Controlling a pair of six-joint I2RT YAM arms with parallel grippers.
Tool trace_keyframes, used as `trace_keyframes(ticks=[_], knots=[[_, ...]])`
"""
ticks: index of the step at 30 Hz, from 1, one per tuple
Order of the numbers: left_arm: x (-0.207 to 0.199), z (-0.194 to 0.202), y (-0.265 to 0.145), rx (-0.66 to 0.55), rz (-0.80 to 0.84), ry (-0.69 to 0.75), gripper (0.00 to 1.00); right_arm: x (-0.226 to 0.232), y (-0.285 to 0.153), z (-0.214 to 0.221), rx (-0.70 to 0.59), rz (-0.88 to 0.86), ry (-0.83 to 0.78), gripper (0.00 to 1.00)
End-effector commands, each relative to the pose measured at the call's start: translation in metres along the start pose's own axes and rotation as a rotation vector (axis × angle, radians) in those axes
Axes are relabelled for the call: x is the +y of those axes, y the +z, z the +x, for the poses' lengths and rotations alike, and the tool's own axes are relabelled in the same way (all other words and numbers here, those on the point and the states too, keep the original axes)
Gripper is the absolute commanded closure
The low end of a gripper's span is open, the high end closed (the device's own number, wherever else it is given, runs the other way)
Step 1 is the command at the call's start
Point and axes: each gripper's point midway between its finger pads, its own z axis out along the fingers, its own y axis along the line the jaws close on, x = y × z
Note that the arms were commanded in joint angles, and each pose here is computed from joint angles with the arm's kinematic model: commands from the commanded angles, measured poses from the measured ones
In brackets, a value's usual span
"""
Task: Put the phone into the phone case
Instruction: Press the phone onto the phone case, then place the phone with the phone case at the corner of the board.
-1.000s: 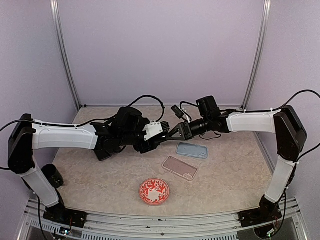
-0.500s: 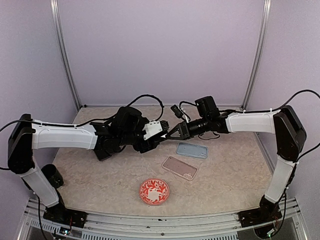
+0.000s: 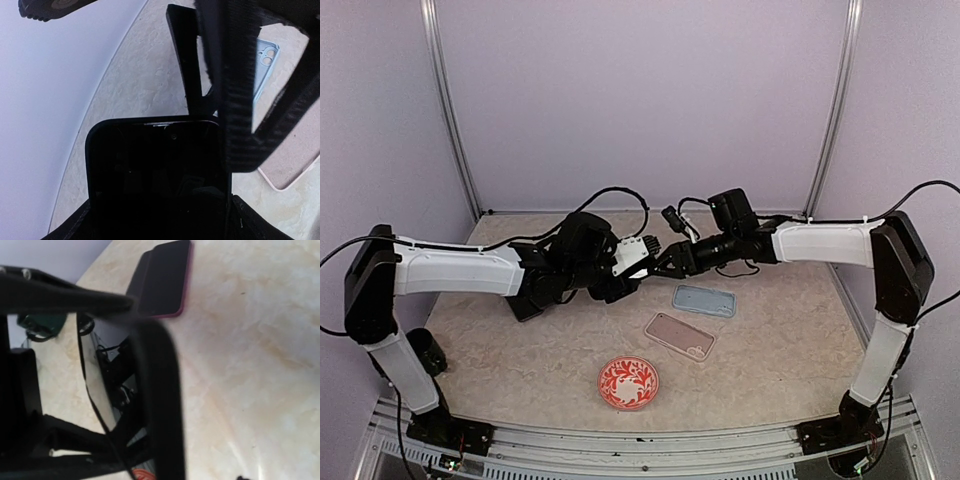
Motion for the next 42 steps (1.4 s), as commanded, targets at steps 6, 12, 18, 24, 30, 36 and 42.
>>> trace_keyframes(ticks=[6,12,18,24,30,36,42], knots=[[0.035,-0.013,0.023,0.019,-0.089,-0.168,0.78,-0.019,-0.033,-0.013,-0.085,0.151,-0.006,0.29],[0.04,-0.015,0.039,0.03,-0.079,-0.261,0.78,-0.038,-0.057,-0.019,-0.165,0.245,0.022,0.21],[0.062,-0.006,0.053,0.057,-0.104,-0.353,0.78,-0.05,-0.07,-0.017,-0.198,0.289,0.048,0.2],[0.094,0.025,0.069,0.123,-0.151,-0.447,0.78,-0.052,-0.072,-0.012,-0.194,0.29,0.056,0.2],[0.134,0.06,0.08,0.164,-0.191,-0.566,0.78,-0.053,-0.074,-0.011,-0.197,0.296,0.054,0.19],[0.173,0.098,0.087,0.185,-0.233,-0.67,0.78,-0.051,-0.076,-0.011,-0.199,0.299,0.048,0.18],[0.201,0.133,0.094,0.197,-0.247,-0.753,0.78,-0.048,-0.079,-0.011,-0.202,0.299,0.037,0.13]])
